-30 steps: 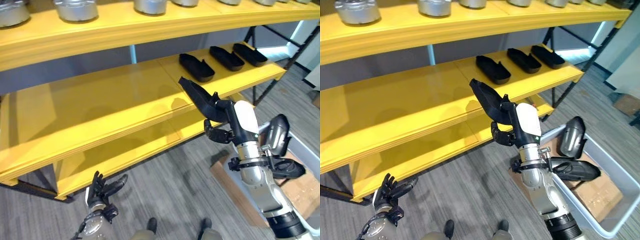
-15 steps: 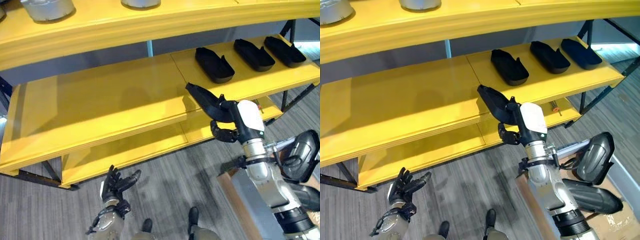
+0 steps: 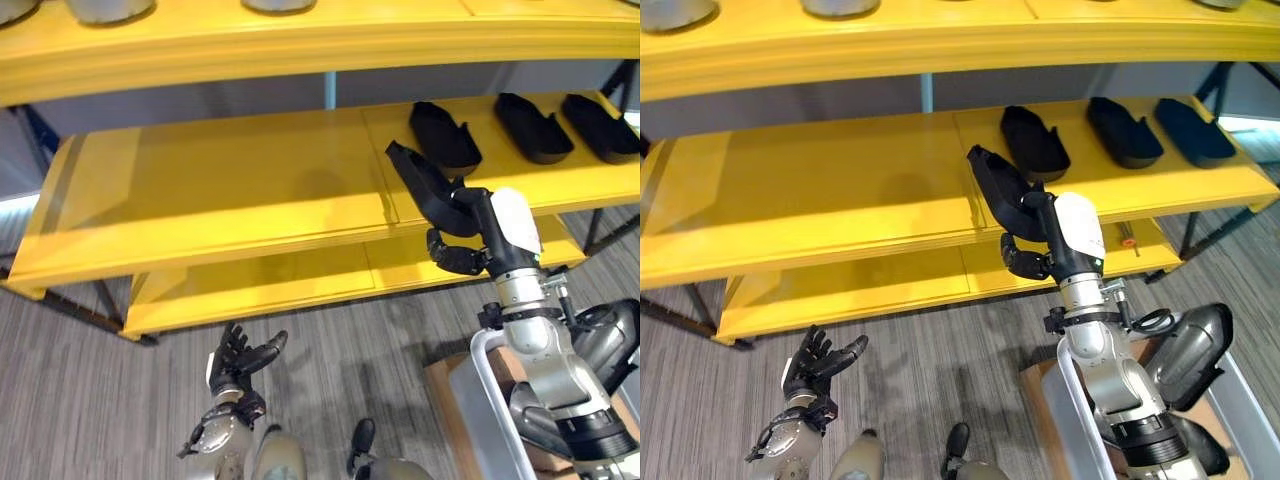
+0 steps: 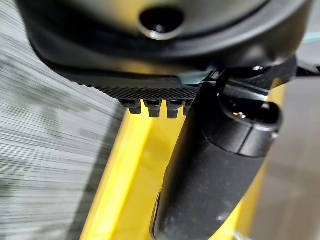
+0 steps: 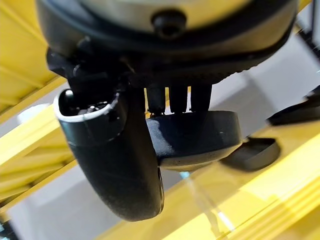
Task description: Move parts from the plastic box to the shelf.
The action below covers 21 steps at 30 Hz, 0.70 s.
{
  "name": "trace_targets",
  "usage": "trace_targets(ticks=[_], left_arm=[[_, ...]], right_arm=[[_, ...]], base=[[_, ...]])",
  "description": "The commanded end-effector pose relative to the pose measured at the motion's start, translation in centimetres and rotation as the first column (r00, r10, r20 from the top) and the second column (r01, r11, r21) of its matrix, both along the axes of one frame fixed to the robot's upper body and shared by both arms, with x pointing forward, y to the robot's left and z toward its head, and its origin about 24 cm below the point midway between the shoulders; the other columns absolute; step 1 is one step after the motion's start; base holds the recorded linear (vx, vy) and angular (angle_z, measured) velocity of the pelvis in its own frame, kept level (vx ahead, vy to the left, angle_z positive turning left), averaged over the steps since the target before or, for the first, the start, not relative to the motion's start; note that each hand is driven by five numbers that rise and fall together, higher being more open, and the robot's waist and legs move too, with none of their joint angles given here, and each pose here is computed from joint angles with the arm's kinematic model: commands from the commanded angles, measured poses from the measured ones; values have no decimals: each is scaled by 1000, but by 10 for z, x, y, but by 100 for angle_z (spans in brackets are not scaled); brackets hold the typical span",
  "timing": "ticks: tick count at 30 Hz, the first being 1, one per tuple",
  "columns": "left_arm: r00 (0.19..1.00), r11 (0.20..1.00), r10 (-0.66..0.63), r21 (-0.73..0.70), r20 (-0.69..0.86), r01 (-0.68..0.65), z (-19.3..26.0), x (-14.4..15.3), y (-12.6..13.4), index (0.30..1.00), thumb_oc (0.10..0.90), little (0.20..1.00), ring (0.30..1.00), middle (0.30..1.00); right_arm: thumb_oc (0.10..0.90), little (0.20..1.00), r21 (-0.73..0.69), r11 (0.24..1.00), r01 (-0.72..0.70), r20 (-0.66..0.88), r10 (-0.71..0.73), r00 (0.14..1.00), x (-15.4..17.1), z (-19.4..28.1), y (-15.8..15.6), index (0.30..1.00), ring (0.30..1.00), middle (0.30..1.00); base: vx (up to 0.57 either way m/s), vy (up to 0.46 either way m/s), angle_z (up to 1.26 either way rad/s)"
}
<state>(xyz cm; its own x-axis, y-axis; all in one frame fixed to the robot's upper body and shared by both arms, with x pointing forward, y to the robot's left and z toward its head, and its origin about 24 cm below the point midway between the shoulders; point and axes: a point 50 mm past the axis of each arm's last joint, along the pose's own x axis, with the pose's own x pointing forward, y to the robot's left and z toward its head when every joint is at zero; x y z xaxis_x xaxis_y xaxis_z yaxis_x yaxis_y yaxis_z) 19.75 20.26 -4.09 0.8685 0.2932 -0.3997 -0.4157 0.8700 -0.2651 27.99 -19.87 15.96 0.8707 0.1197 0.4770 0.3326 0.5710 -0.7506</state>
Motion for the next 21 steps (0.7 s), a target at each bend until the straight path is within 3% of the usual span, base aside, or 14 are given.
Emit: trace_targets(ticks=[1, 11, 21], left_arm=[[983, 996, -40, 87, 179, 25, 35, 11, 13, 1000, 900, 1000, 1000, 1000], [976, 994, -41, 110, 214, 18, 42, 16, 15, 1000, 900, 1000, 1000, 1000], [959, 985, -46, 175, 280, -4, 64, 33, 22, 1000, 900, 1000, 1000, 1000]], right_arm=[[400, 300, -9, 998, -57, 352, 57, 934, -16, 65, 7, 300, 300, 300], [400, 300, 4, 996, -88, 307, 83, 948, -18, 52, 19, 300, 300, 300], [400, 300, 2, 993, -116, 282, 110, 953, -9, 50, 33, 300, 300, 300]], base=[[204, 159, 27], [232, 231, -28], [119, 215, 11]])
